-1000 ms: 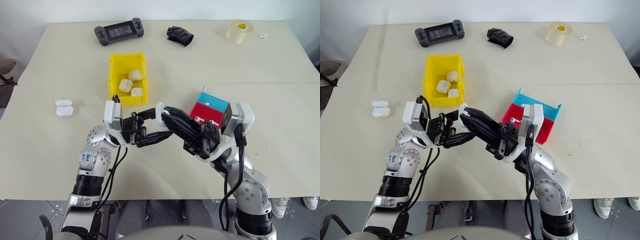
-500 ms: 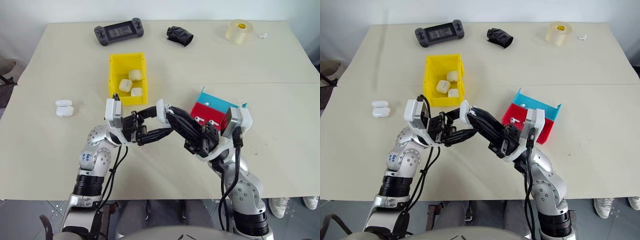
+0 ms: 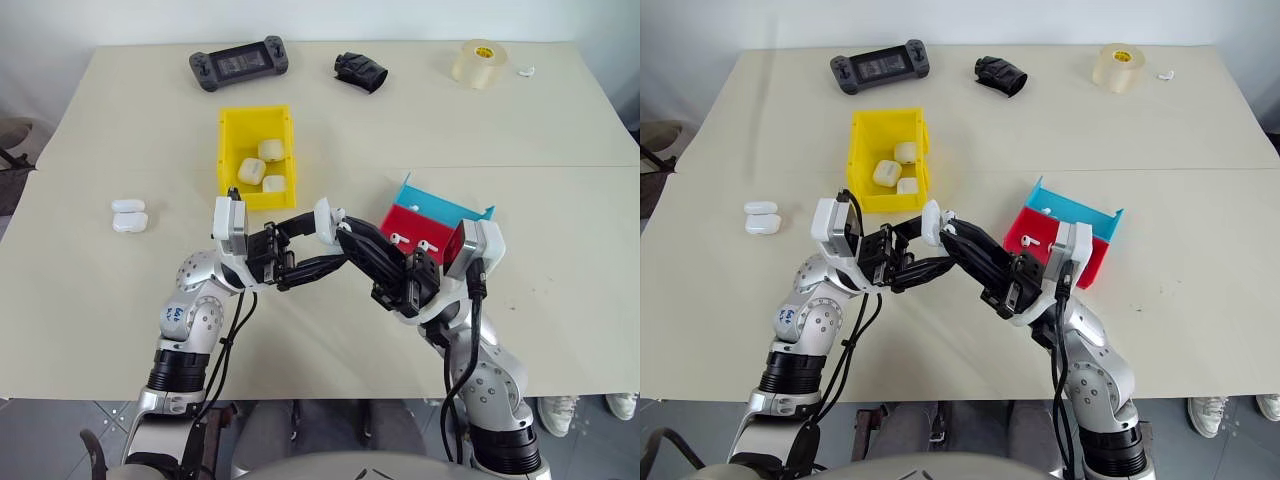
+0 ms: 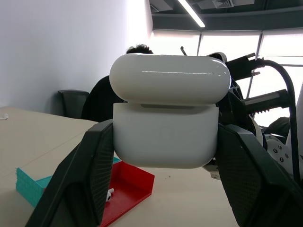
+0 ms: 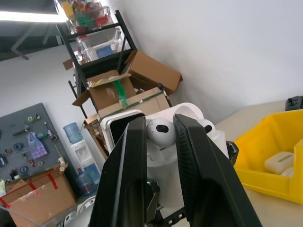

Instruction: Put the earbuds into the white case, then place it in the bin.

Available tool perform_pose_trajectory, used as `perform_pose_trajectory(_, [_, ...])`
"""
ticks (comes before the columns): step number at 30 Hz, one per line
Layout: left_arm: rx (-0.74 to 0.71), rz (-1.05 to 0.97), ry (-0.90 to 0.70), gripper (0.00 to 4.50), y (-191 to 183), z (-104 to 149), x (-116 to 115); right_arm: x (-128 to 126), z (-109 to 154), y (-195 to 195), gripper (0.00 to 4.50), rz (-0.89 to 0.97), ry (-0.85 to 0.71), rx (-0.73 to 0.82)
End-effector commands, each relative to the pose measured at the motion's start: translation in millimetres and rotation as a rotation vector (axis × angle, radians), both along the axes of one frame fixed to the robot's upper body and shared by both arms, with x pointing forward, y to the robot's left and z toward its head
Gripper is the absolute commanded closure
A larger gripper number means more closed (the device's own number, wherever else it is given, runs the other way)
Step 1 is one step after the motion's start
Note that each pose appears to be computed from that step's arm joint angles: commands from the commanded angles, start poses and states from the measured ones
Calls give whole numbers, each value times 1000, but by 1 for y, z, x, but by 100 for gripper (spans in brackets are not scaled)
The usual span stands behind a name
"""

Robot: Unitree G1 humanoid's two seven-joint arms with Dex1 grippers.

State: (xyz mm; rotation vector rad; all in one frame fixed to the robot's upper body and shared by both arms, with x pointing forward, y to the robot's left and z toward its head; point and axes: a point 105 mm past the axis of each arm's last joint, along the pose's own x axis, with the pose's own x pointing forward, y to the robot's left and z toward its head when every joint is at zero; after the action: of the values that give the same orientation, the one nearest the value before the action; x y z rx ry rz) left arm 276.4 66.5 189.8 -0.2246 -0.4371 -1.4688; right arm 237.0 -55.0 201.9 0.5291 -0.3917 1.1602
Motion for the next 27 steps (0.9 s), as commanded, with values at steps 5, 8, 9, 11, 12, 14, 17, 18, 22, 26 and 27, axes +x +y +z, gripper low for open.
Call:
perform_pose_trajectory(5, [-60, -4, -114, 170, 0, 27, -8, -3, -16, -2, 402, 53, 69, -87])
perform_pose_trajectory(8, [-43, -13, -121, 170, 1, 24, -10, -2, -9, -4, 303, 48, 38, -107])
perform_pose_trajectory(9, [-38, -14, -121, 170, 1, 22, -10, -4, -8, -5, 272, 53, 35, -110])
perform_pose_trajectory(11, [-21, 8, -127, 170, 5, 21, -8, -6, -3, -13, 205, 36, 15, -135])
perform_pose_trajectory(12, [-9, 20, -127, 170, 8, 19, -7, -7, -1, -18, 175, 19, -1, -162])
perform_pose_trajectory(14, [45, 41, -142, 170, 14, 15, -5, -9, -3, -32, 113, -13, -23, -235])
perform_pose_trajectory(17, [190, 85, -194, 170, 20, 3, 0, -12, -13, -50, 49, -52, -30, -380])
perform_pose_trajectory(18, [227, 82, -211, 170, 22, 0, 0, -13, -15, -55, 49, -58, -22, -418])
perform_pose_trajectory(22, [540, 168, -294, 170, 27, -21, 17, -11, -12, -68, 89, -67, -43, -506])
perform_pose_trajectory(26, [674, 143, -303, 170, 25, -30, 19, -7, -10, -55, 207, -43, -110, -611])
perform_pose_trajectory(27, [687, 135, -303, 170, 23, -32, 17, -6, -10, -50, 238, -32, -119, -618])
